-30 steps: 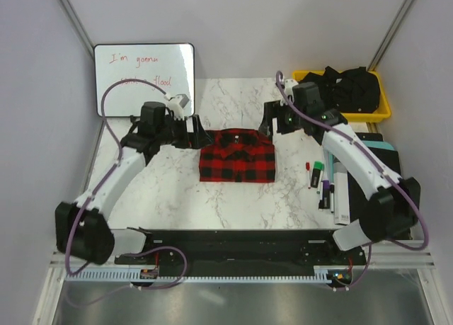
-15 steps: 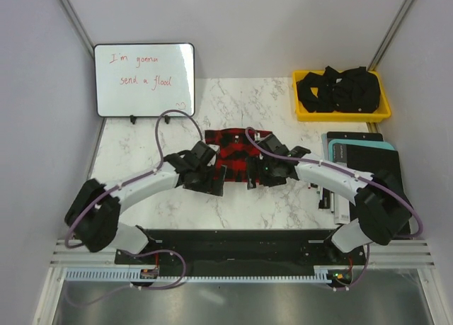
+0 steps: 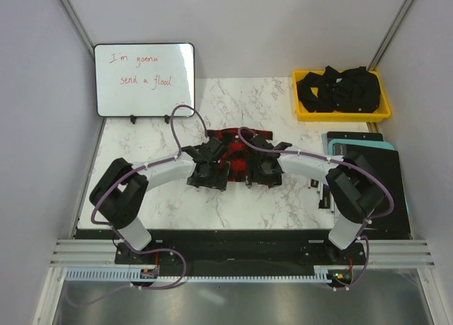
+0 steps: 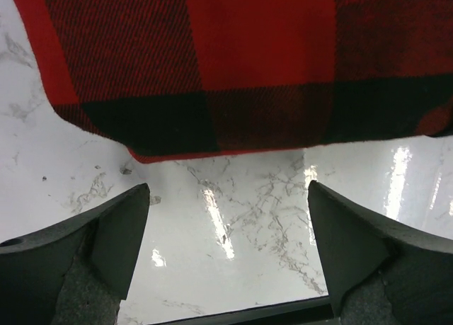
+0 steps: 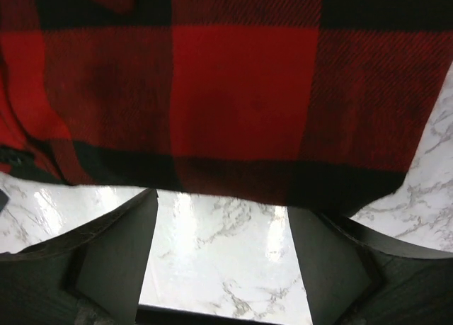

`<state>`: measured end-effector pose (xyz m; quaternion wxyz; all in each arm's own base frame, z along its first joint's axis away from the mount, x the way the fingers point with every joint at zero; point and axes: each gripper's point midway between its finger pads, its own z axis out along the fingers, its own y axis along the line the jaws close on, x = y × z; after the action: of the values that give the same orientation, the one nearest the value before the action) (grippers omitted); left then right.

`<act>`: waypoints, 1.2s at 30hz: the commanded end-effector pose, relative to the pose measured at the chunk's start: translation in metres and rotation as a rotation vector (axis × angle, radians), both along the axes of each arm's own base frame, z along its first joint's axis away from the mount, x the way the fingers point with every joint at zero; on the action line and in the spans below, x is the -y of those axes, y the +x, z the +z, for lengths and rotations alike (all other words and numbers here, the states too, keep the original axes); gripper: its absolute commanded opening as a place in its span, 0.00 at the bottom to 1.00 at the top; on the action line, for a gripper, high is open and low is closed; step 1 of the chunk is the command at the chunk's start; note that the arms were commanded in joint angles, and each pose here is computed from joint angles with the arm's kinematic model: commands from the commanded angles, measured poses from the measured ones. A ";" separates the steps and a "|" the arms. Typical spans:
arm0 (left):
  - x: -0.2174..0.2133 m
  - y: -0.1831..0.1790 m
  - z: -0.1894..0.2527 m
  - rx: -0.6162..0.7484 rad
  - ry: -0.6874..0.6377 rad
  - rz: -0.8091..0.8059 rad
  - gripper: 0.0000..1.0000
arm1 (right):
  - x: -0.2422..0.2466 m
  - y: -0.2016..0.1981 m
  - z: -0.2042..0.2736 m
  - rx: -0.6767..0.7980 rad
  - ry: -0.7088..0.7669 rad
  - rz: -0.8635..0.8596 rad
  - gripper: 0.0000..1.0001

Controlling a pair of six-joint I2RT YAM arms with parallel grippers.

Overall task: Fold and stack the long sleeve shirts
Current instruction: Neatly place the folded shirt to the corner

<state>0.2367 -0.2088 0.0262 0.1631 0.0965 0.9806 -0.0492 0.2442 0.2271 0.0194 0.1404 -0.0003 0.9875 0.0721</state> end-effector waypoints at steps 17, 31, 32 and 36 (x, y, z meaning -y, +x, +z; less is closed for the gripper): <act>0.034 0.212 -0.011 0.282 -0.089 0.047 0.99 | 0.035 0.177 -0.020 0.212 -0.053 -0.247 0.80; 0.045 0.300 -0.017 0.307 -0.170 0.001 0.99 | 0.037 0.294 -0.017 0.374 -0.007 -0.255 0.79; 0.046 0.301 -0.016 0.307 -0.173 -0.006 0.99 | 0.038 0.295 -0.017 0.376 -0.008 -0.253 0.79; 0.049 0.306 0.004 0.337 -0.199 0.002 0.99 | 0.031 0.296 0.005 0.397 0.038 -0.232 0.81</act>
<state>0.5469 -0.2570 0.0341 0.3518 0.0725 0.9255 -0.1204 0.5453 0.1936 0.0319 0.3570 0.1144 0.9248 0.0652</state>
